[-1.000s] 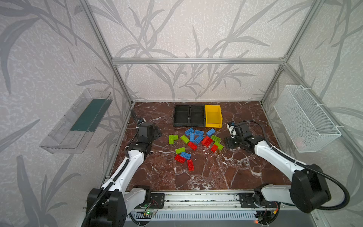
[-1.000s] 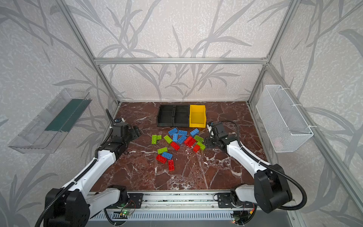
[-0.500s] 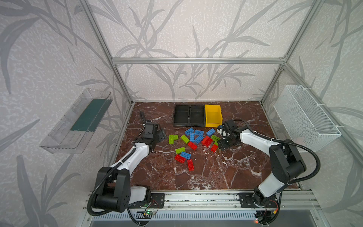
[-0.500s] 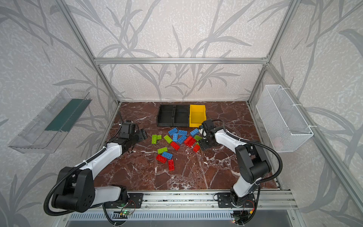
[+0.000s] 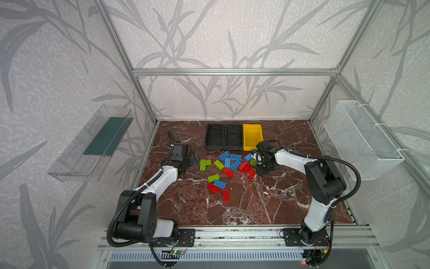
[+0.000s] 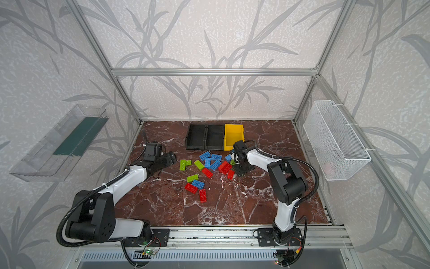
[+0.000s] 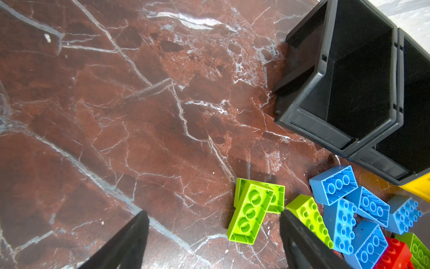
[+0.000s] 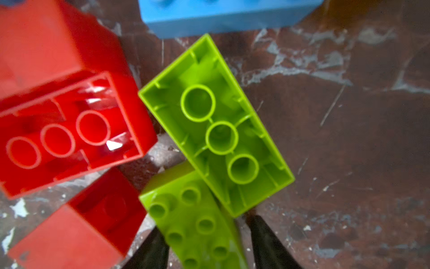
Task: Sort the legos into containers by color
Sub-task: Pick up the lego from the center of the table, then place the lego in the container.
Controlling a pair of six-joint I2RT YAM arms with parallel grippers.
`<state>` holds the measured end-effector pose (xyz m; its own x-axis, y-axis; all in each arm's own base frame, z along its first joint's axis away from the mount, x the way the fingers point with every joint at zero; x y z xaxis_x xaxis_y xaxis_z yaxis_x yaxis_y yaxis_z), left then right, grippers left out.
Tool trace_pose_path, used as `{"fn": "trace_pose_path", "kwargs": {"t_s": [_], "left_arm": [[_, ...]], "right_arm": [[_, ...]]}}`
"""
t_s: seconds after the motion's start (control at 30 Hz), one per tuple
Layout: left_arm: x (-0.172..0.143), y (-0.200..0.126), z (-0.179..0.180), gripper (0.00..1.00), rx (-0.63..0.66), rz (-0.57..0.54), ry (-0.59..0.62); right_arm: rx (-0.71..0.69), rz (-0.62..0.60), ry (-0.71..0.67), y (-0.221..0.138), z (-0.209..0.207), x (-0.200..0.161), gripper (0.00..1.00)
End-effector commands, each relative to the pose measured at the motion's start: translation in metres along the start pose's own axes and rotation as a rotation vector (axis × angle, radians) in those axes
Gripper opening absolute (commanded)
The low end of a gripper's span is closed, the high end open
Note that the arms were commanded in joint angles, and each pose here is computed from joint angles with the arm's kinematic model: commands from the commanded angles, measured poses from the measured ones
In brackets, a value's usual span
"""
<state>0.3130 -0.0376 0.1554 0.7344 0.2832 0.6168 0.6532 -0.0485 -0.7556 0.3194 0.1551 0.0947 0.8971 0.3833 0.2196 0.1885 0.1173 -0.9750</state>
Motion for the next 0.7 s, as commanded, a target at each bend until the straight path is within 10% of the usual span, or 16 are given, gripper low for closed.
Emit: {"fn": "trace_pose_path", "kwargs": {"t_s": [0.0, 0.47, 0.67], "left_arm": [[0.003, 0.002, -0.005, 0.88, -0.021, 0.014, -0.009], [-0.018, 0.015, -0.026, 0.86, -0.022, 0.096, 0.064], [-0.028, 0.024, -0.032, 0.85, -0.06, 0.102, 0.053]], "right_arm": [[0.022, -0.01, -0.013, -0.008, 0.002, 0.0, 0.43], [-0.048, -0.396, 0.078, -0.105, -0.003, 0.056, 0.3], [-0.128, -0.312, 0.148, -0.08, -0.034, 0.114, 0.3]]}}
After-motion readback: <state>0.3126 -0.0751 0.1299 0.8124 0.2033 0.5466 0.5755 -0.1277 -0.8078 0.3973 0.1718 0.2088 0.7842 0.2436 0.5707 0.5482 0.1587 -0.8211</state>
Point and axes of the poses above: each gripper's point midway between its finger pads, its own y axis out along the fingers, its own z axis along the line the jaws close on, x = y × z, the point moved 8 cm from there along -y, back along the fingers, and after that the axes turned 9 degrees about y, right-handed, at the moved point
